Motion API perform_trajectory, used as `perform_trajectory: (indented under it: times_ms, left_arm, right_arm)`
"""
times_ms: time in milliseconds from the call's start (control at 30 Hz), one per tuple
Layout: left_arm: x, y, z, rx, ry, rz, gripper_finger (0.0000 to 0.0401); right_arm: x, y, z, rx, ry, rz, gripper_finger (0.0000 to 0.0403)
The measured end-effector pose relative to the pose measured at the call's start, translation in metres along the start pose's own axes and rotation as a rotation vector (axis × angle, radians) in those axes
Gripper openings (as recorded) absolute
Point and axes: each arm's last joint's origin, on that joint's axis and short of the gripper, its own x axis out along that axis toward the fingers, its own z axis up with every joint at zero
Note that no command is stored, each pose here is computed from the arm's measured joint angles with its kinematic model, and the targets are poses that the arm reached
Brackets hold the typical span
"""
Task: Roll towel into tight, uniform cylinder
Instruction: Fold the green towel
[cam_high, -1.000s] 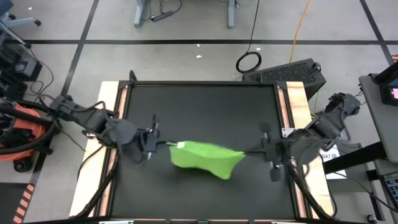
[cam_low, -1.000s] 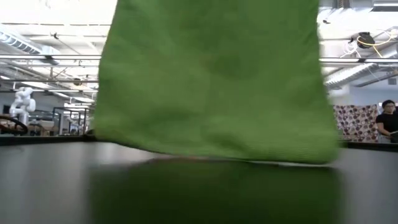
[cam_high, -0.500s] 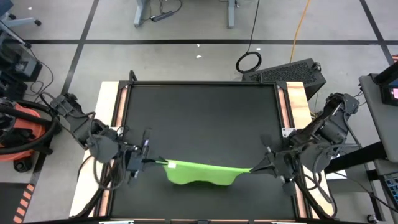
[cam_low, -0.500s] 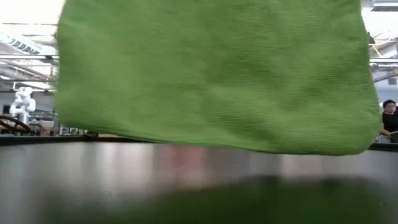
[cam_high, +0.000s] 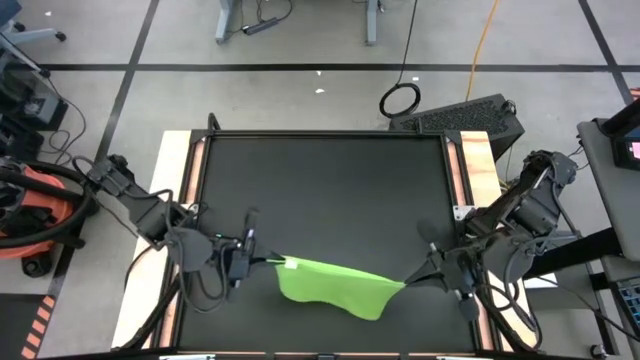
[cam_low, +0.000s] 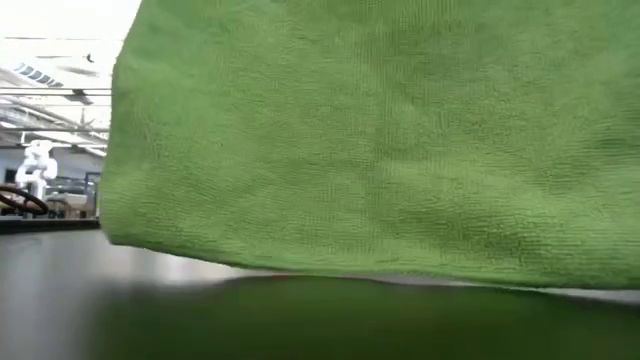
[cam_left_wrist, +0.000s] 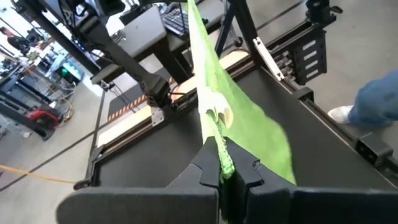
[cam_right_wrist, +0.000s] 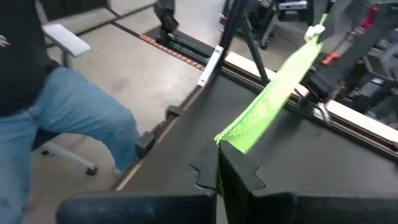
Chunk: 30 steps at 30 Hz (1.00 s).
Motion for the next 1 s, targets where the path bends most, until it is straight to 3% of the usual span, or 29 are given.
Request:
perform_trajectory:
  times_ms: [700,833,1000]
  left_arm:
    - [-0.009,-0.01,0.014,0.049,-0.126,-0.038,0.0001]
    - [-0.006,-0.003,0.01,0.029,-0.07,0.05,0.0001]
    - [0.023,0.014,-0.013,-0.038,0.122,0.14,0.0001]
  right_arm:
    - [-0.001,0.006,0.008,-0.1,-0.084,0.101,0.0]
    - [0.001,-0.003,-0.002,-0.068,0.016,-0.029,0.0]
    - [0.008,-0.025,-0.019,0.047,0.185,-0.182,0.0]
